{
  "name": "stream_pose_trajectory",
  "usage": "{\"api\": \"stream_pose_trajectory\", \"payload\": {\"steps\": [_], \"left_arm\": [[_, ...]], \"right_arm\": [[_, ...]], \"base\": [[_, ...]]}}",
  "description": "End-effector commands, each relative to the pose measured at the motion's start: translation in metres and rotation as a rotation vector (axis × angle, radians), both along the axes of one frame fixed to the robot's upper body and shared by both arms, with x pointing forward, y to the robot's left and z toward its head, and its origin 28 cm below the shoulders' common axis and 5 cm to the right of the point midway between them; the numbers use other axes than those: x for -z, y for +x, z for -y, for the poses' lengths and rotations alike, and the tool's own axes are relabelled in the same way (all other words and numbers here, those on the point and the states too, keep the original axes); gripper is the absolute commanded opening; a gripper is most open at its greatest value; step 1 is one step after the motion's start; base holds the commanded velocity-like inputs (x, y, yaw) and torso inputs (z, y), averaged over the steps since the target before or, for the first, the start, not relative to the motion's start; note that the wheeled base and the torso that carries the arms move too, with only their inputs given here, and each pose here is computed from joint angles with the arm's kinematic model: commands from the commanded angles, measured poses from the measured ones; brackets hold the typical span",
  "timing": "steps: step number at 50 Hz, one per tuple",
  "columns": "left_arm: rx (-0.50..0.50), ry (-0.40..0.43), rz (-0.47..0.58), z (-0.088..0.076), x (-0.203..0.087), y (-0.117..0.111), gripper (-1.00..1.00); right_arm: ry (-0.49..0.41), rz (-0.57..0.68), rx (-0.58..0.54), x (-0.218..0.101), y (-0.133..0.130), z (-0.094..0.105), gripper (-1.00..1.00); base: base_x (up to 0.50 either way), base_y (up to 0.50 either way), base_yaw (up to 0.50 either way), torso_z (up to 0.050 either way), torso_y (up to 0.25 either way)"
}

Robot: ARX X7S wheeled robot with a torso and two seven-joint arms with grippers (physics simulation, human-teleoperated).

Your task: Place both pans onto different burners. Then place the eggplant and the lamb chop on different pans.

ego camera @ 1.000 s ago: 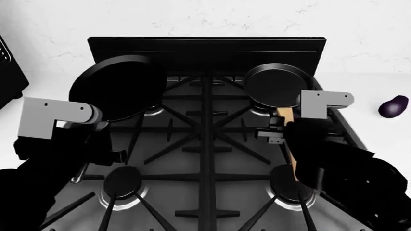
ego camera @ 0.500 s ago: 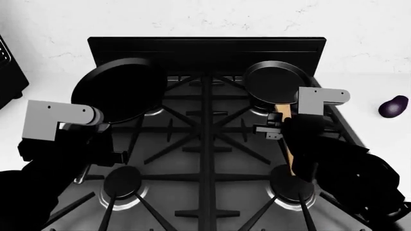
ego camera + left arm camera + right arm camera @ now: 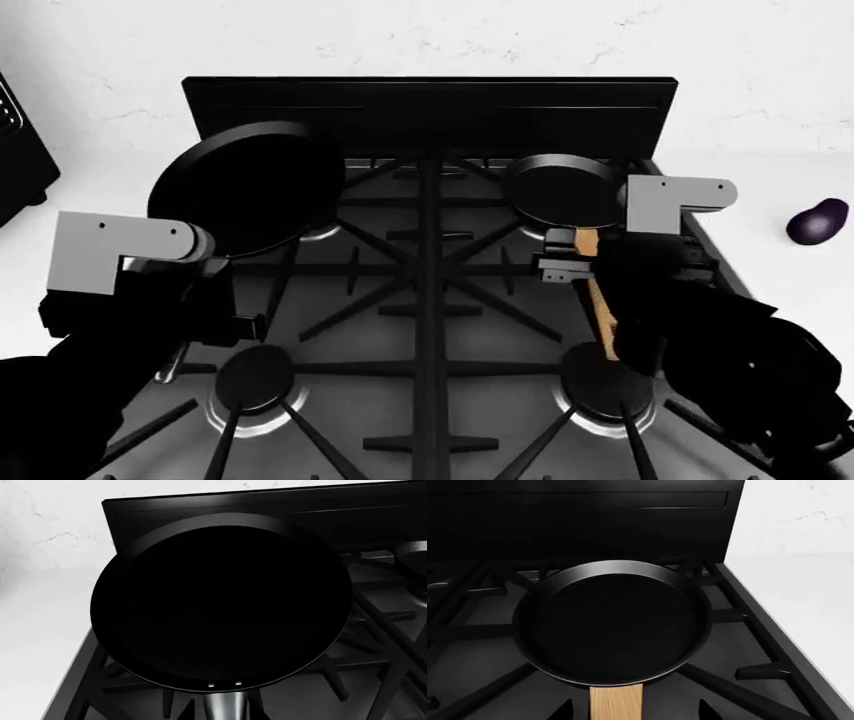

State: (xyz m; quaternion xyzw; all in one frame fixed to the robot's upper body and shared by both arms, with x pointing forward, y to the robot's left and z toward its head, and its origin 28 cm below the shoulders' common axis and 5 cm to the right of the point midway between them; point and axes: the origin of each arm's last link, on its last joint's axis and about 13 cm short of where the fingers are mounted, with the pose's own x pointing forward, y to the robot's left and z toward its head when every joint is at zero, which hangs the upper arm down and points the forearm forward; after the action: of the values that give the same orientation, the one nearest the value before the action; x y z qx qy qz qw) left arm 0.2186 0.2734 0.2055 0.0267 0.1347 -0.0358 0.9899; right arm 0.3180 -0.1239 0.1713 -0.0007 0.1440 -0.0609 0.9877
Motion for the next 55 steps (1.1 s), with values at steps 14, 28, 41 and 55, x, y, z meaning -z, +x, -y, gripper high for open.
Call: {"api": "stream_pose_trajectory", "payload": {"steps": [14,28,41,55], "left_arm": [[-0.059,0.032,0.098,-0.003,-0.015,0.01,-1.0],[-0.041,0.068,0.072,0.004,-0.026,0.029,-1.0],[-0.006,0.103,0.034,0.02,-0.034,0.068,-1.0],[-0.018,0.09,-0.003,0.022,-0.032,0.098,-1.0]], "right_arm": [[0.037,0.078,-0.003,-0.023,-0.016,0.006,1.0],[0.121,0.187,-0.053,-0.042,-0.049,0.007,1.0],[0.139,0.192,-0.059,-0.034,-0.052,0.007,1.0],[0.144,0.189,-0.057,-0.034,-0.051,0.007,1.0]], "base": [[0.0,0.0,0.0,0.001,0.003],[0.0,0.0,0.0,0.001,0.002],[0.0,0.0,0.0,0.001,0.002],[0.0,0.0,0.0,0.001,0.003]]}}
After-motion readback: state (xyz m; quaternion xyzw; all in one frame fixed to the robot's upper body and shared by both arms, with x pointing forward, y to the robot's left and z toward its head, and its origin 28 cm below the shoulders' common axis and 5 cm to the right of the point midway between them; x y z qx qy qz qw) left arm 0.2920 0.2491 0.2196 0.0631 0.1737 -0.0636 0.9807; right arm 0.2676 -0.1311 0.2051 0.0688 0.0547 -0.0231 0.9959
